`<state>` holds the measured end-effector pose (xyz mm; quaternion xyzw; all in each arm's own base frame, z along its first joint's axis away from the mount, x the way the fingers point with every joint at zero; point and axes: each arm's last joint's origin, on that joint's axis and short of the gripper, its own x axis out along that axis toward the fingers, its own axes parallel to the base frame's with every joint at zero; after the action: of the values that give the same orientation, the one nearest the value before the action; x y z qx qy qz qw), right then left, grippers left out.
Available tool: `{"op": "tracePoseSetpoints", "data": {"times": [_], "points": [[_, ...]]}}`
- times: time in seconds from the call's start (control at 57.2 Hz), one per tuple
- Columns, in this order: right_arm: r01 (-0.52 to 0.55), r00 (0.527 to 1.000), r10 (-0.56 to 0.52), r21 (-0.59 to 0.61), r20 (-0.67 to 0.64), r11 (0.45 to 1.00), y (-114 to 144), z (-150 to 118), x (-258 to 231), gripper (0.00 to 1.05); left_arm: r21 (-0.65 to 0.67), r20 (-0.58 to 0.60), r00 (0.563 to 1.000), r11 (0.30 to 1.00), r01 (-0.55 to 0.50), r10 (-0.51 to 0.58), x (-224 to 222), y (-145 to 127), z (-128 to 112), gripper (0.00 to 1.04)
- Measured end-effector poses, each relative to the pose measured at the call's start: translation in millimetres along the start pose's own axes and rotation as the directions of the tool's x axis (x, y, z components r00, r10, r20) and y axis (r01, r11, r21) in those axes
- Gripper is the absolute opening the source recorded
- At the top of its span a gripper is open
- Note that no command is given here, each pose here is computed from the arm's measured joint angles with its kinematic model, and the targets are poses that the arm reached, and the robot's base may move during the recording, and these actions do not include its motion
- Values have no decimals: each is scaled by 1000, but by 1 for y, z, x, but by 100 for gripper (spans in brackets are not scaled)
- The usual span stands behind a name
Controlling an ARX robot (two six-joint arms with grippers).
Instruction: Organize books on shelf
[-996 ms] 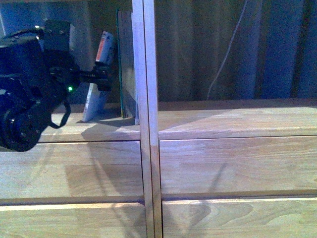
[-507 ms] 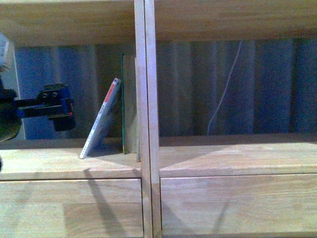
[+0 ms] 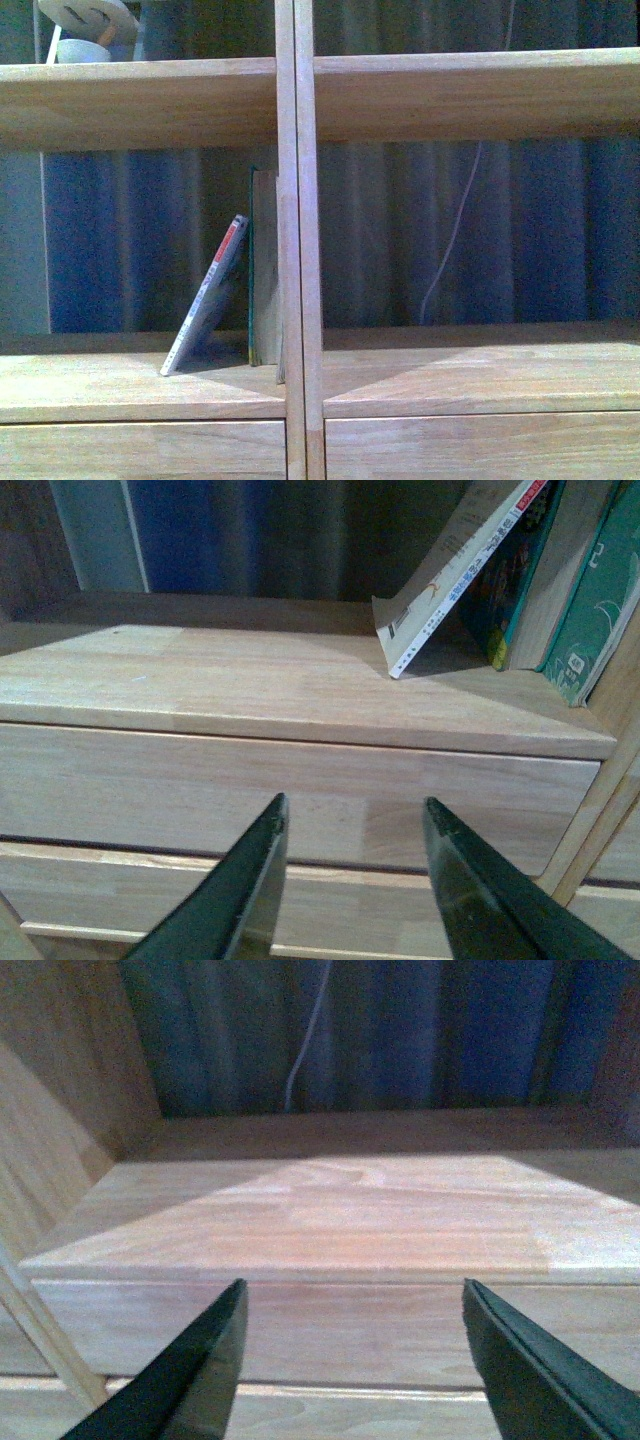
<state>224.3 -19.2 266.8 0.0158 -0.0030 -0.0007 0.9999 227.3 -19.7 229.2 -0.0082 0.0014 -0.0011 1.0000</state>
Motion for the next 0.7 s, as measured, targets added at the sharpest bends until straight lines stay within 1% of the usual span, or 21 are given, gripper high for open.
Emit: {"op": "tracePoseSetpoints", "data": {"times": [0.122, 0.14, 0.227, 0.262, 0.314, 0.384, 0.699], "points": [[0, 1000, 0, -11, -10, 1000, 4, -22, -18, 35, 3, -4, 1000, 1000, 5, -5, -18, 5, -13, 19], [1, 1000, -1, -12, -11, 1000, 4, -24, -19, 33, 3, -5, 1000, 1000, 3, -3, -20, 5, -15, 16], [12, 1000, -12, -19, -13, 1000, 8, -37, -30, 17, 4, -7, 1000, 1000, 1, -1, -30, 9, -23, 2], [23, 1000, -23, -19, -13, 1000, 11, -40, -34, 12, 6, -7, 1000, 1000, 23, -23, -34, 12, -25, 3], [6, 1000, -6, -22, -17, 1000, 15, -46, -39, 3, 6, -4, 1000, 1000, 12, -12, -39, 16, -28, 3], [-6, 1000, 5, -26, -18, 1000, 17, -54, -46, 3, 5, -1, 1000, 1000, -3, 3, -47, 19, -32, 3], [-1, 1000, 1, -26, -15, 1000, 16, -75, -71, 3, 6, -2, 1000, 1000, 2, -2, -72, 20, -46, 3]]}}
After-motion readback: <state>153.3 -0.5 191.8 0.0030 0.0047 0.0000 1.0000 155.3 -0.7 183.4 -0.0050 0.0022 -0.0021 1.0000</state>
